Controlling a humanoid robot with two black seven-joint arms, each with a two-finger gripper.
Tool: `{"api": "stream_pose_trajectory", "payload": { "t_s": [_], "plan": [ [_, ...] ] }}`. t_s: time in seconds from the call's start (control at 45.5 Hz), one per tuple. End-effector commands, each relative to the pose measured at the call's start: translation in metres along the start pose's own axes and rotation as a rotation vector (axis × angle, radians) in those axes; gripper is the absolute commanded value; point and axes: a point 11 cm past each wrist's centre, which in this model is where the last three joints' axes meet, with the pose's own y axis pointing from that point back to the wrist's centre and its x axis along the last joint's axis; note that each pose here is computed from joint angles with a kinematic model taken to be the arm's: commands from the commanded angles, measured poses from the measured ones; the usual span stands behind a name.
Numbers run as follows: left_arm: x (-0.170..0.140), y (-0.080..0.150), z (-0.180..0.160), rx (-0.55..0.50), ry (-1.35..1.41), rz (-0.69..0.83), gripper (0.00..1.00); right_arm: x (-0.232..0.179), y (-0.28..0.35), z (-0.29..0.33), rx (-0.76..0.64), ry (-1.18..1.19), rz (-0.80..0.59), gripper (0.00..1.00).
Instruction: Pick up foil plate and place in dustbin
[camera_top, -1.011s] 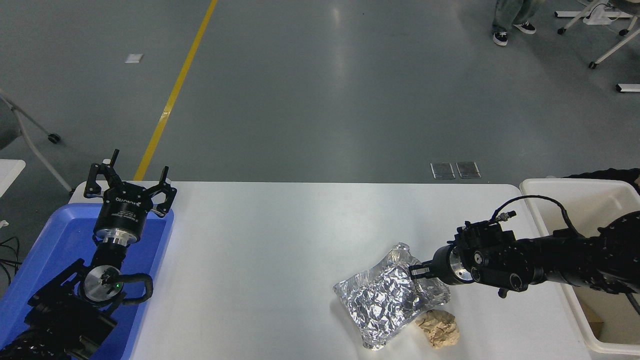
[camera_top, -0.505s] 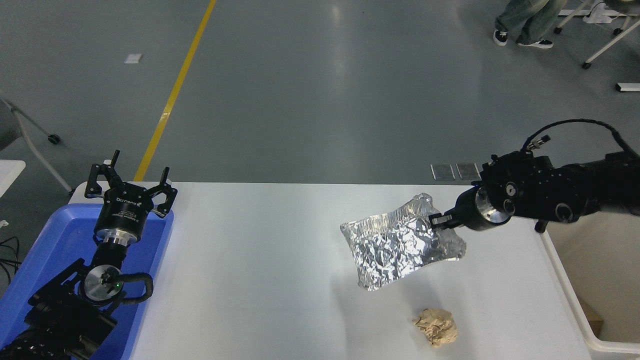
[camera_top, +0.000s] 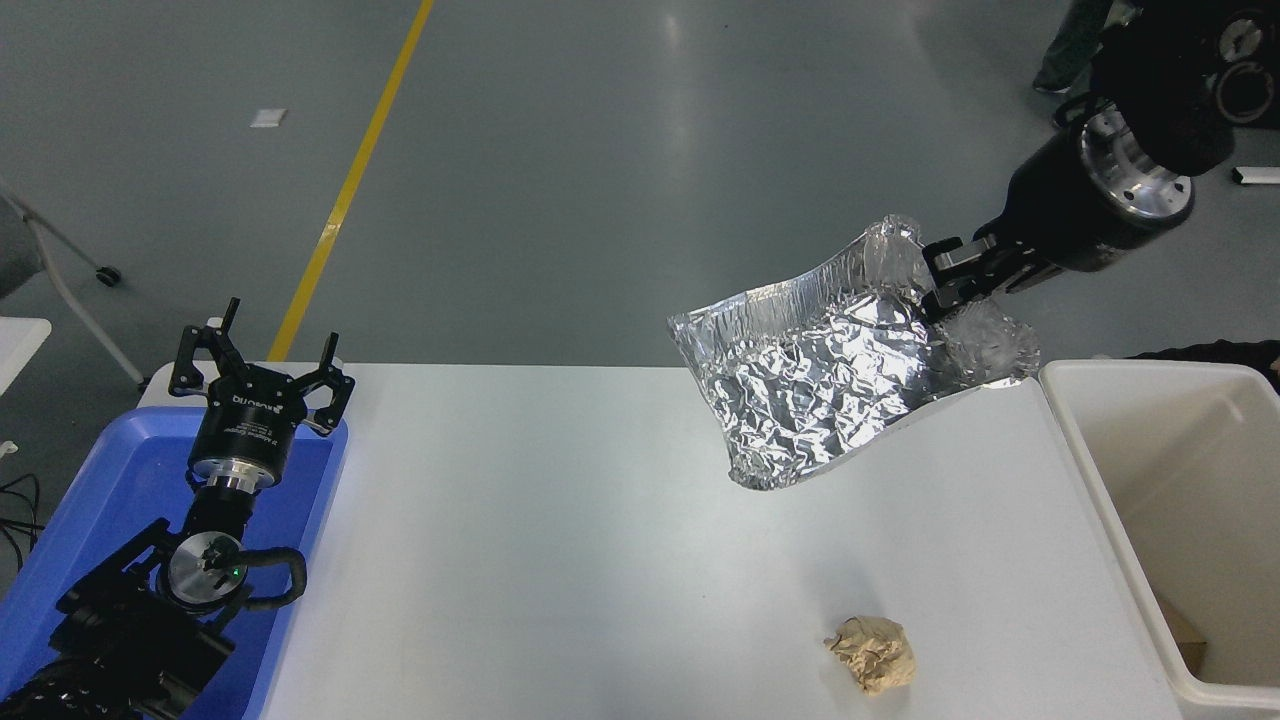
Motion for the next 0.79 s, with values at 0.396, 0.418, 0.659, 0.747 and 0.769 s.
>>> {"api": "stream_pose_trajectory", "payload": {
  "t_s": [0.396, 0.418, 0.659, 0.747, 0.769],
  "plan": [
    [0.000, 0.000, 0.000, 0.000, 0.000, 0.000, 1.00, -0.077, 0.009, 0.219, -0.221, -0.418, 0.078, 0.00],
    [0.000, 0.000, 0.000, 0.000, -0.001, 0.002, 1.00, -0.083, 0.008, 0.230, -0.236, -0.443, 0.081, 0.00],
    [0.000, 0.000, 0.000, -0.001, 0.001, -0.001, 1.00, -0.159, -0.032, 0.330, -0.462, -0.580, 0.180, 0.00],
    [0.000, 0.000, 0.000, 0.000, 0.000, 0.000, 1.00, -0.179, -0.056, 0.343, -0.487, -0.609, 0.203, 0.00],
    [0.000, 0.000, 0.000, 0.000, 0.000, 0.000, 1.00, -0.184, -0.063, 0.346, -0.489, -0.617, 0.204, 0.00]
  ]
}}
